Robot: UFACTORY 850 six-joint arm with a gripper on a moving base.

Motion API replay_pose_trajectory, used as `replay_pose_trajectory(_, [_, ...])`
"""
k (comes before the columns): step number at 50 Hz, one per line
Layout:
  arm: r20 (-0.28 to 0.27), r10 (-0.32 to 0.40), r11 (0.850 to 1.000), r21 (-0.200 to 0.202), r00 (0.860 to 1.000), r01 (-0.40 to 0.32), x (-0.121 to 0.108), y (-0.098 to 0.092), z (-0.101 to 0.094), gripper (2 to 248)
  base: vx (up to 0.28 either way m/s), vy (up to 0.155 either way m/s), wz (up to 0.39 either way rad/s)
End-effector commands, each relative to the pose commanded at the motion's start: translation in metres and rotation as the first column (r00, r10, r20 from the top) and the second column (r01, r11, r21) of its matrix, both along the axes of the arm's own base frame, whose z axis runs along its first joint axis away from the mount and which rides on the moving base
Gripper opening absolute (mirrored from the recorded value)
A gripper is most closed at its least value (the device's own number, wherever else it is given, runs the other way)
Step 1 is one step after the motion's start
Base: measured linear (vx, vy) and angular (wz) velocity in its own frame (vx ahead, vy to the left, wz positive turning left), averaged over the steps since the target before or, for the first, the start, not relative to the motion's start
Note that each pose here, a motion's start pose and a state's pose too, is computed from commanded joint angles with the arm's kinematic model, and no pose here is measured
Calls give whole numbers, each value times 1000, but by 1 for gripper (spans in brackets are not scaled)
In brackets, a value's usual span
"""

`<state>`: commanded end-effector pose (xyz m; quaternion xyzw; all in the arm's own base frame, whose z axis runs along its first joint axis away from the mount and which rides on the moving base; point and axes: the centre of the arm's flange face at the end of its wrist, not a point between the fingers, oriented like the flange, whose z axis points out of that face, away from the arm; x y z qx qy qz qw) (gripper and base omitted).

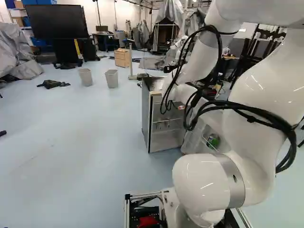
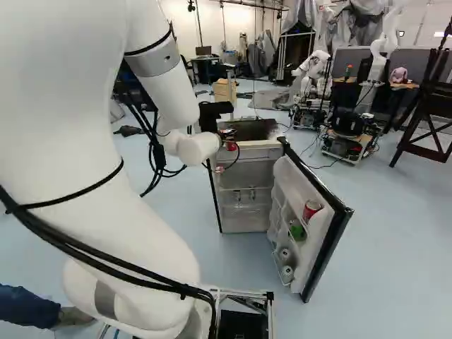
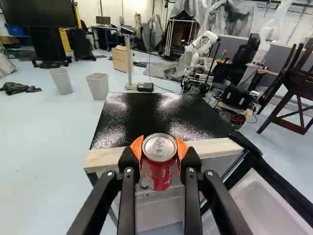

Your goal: Grab a drink from the fridge

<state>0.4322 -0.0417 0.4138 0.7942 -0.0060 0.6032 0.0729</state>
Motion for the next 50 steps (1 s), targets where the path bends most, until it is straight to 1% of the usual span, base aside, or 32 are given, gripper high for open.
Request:
replay_pose_trajectory(32, [-27,8,1000,7,1000,-8,34,0,24,93,0,0,0])
replay_pose_trajectory(41, [-45,10,1000,10,999,-10,44,0,24,93,0,0,0])
replay_pose_trajectory(50, [-48,12,1000,11,999,-11,55,-1,23,93,0,0,0])
